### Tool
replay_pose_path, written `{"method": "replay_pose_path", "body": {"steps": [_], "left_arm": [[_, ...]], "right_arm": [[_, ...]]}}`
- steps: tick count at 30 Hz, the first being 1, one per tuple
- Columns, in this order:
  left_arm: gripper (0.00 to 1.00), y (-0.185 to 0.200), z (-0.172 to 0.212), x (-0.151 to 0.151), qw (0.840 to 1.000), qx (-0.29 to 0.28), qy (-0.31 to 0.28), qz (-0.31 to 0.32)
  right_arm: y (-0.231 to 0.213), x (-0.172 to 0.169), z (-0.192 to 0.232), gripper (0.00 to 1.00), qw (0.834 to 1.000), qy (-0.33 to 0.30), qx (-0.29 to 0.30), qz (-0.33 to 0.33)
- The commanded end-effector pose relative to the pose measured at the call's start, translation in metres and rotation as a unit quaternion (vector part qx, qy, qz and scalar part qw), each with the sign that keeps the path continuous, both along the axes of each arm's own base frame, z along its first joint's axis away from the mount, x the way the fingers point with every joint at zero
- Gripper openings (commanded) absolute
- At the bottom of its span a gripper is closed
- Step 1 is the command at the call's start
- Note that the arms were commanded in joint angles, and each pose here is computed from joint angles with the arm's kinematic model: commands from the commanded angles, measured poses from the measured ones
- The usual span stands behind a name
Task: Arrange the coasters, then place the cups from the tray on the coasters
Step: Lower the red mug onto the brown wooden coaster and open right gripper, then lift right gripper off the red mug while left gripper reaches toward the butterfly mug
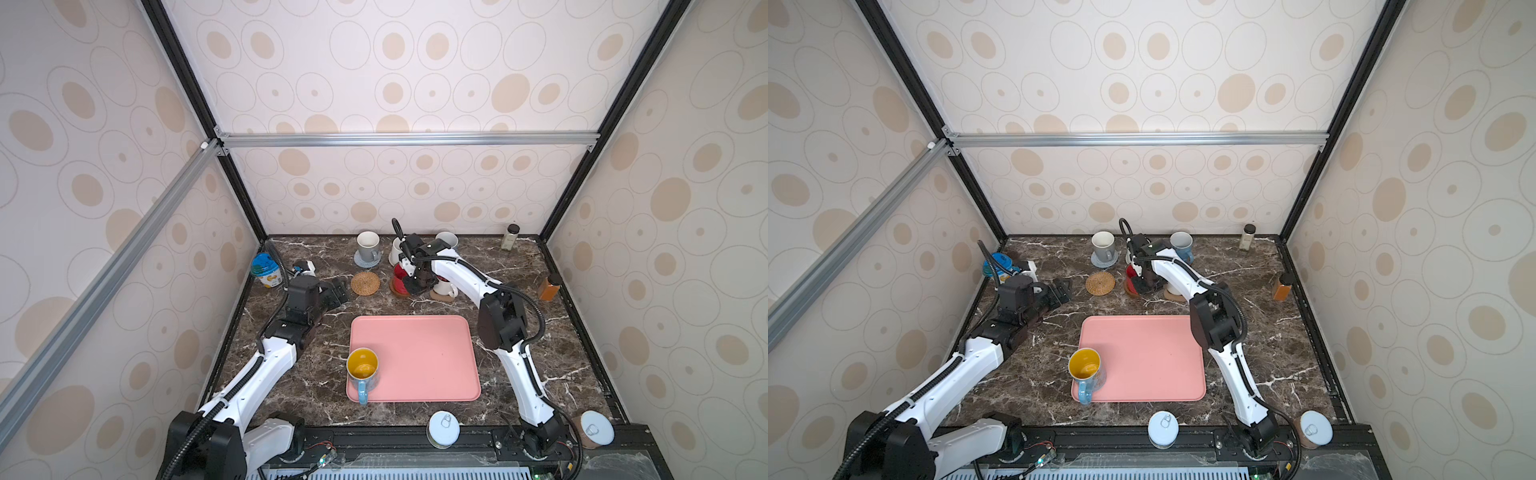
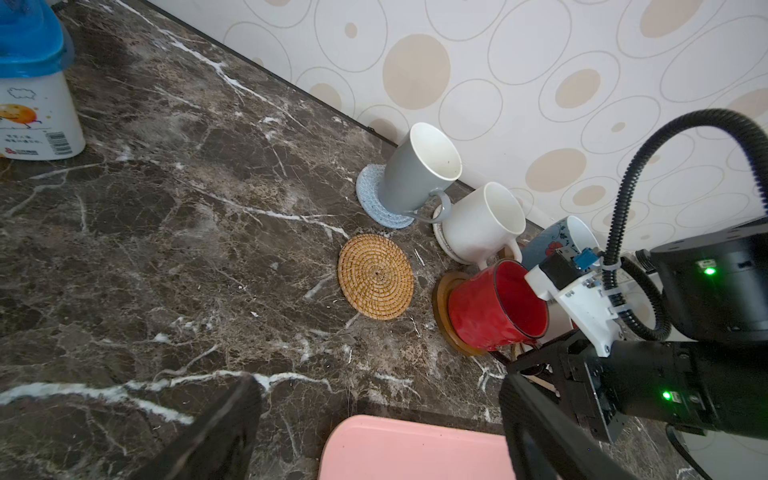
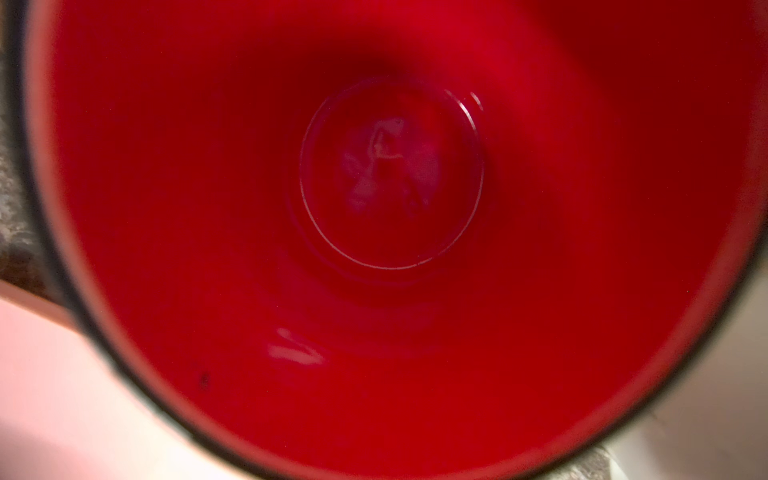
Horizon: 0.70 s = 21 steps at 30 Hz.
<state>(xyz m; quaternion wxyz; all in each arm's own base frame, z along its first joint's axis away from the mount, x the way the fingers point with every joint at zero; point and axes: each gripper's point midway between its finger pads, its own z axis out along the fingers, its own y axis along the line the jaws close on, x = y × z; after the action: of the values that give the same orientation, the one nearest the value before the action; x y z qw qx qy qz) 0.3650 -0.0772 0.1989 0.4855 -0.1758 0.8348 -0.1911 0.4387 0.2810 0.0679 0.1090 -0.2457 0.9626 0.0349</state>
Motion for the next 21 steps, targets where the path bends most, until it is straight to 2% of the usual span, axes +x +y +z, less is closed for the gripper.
{"method": "replay_pose_path", "body": {"steps": [1, 21], "left_arm": [[0.91, 0.007, 0.004, -0.001, 1.0, -0.001, -0.006, 0.014], [0.91, 0.008, 0.005, -0.002, 1.0, -0.001, -0.008, 0.015]], "right_arm": [[-0.006, -0.004, 0.02, 0.29, 1.0, -0.004, 0.004, -0.004], [-0.022, -0.012, 0.104, 0.37, 0.997, -0.073, 0.019, -0.015]]}}
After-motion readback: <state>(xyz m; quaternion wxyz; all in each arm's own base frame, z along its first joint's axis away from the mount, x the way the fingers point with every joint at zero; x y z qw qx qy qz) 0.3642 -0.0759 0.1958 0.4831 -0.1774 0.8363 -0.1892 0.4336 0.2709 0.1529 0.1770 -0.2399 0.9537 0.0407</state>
